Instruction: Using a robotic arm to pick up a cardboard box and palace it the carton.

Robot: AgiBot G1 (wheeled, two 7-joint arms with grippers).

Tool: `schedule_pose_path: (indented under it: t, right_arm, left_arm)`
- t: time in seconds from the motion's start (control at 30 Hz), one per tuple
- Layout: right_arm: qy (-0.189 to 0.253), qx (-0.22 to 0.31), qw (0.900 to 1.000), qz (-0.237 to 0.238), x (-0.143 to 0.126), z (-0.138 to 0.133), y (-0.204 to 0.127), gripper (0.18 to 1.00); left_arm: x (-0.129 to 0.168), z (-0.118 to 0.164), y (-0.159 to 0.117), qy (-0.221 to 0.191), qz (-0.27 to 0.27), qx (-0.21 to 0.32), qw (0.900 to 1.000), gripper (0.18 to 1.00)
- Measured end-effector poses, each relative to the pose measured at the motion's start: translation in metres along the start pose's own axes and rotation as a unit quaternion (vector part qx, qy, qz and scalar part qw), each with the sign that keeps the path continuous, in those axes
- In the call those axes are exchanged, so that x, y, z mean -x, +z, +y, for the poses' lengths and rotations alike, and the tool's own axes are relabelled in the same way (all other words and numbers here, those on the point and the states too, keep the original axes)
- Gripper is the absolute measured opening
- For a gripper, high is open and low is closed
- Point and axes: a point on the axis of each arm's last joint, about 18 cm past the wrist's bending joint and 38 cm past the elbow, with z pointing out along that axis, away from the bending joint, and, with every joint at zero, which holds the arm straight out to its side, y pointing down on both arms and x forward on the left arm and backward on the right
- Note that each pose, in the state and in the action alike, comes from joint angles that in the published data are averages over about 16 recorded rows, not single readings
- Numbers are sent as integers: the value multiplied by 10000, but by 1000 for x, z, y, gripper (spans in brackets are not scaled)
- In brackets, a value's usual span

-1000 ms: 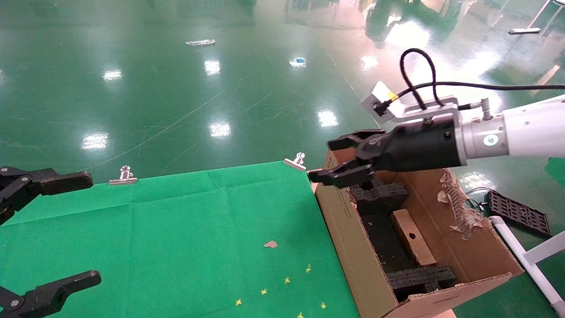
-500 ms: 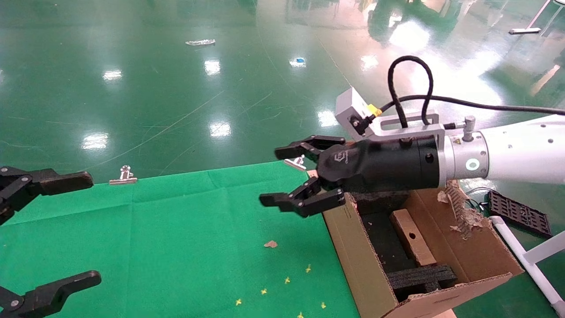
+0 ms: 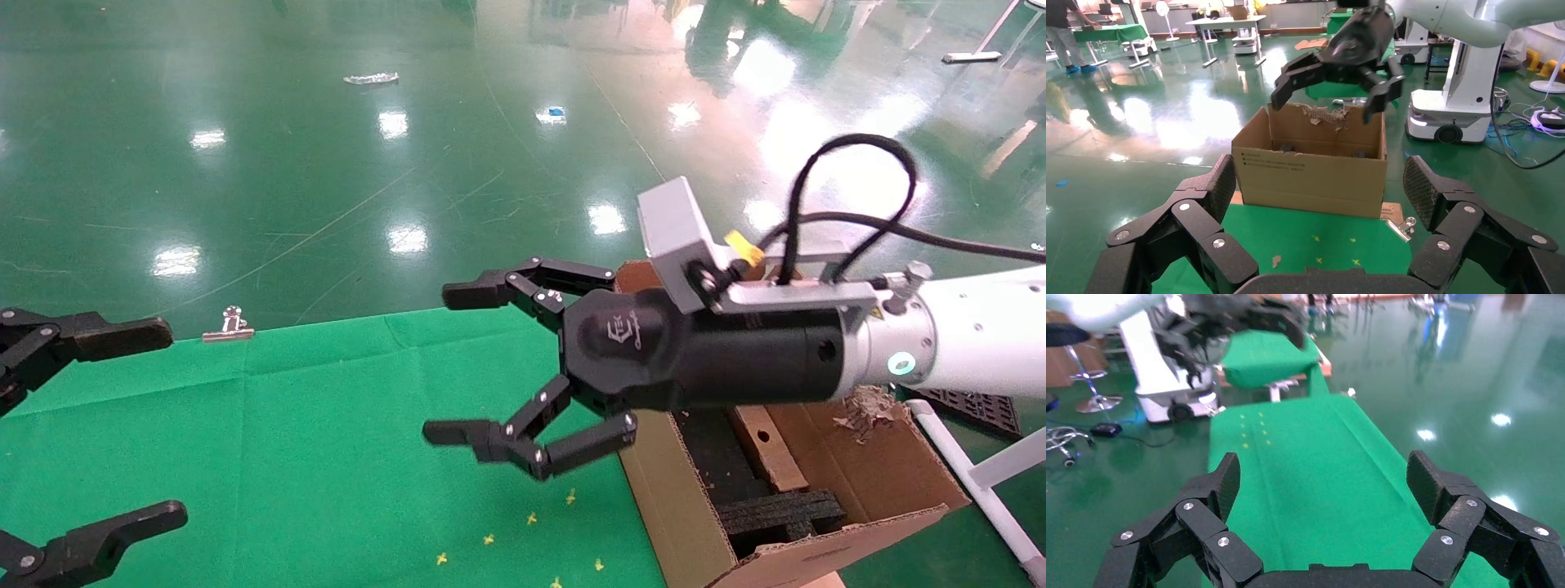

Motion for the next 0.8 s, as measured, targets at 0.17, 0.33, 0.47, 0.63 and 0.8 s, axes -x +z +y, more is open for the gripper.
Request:
schedule_pose_path:
  t: [0.17,0.33,0.47,0.63,0.8]
  right_arm:
    - [-220,-271,9993,-131,15,-5,-1,1000]
    - [-352,-430,9983,-199,24,-8,-2,1000]
    - [-388,-475,9979,-218,26,-9,-2,1000]
    - [-384,-475,9979,-219,26,-9,-2,1000]
    - [-363,-448,9981,-209,24,-8,-2,1000]
  left_arm:
    - [0,0,0,0,0,0,10000,1001]
    - [0,0,0,-1,-1,0,10000,1001]
    - [0,0,0,-1,-2,-1,10000,1001]
    - [0,0,0,-1,-2,-1,10000,1001]
    - [0,0,0,-1,-2,-1,10000,1001]
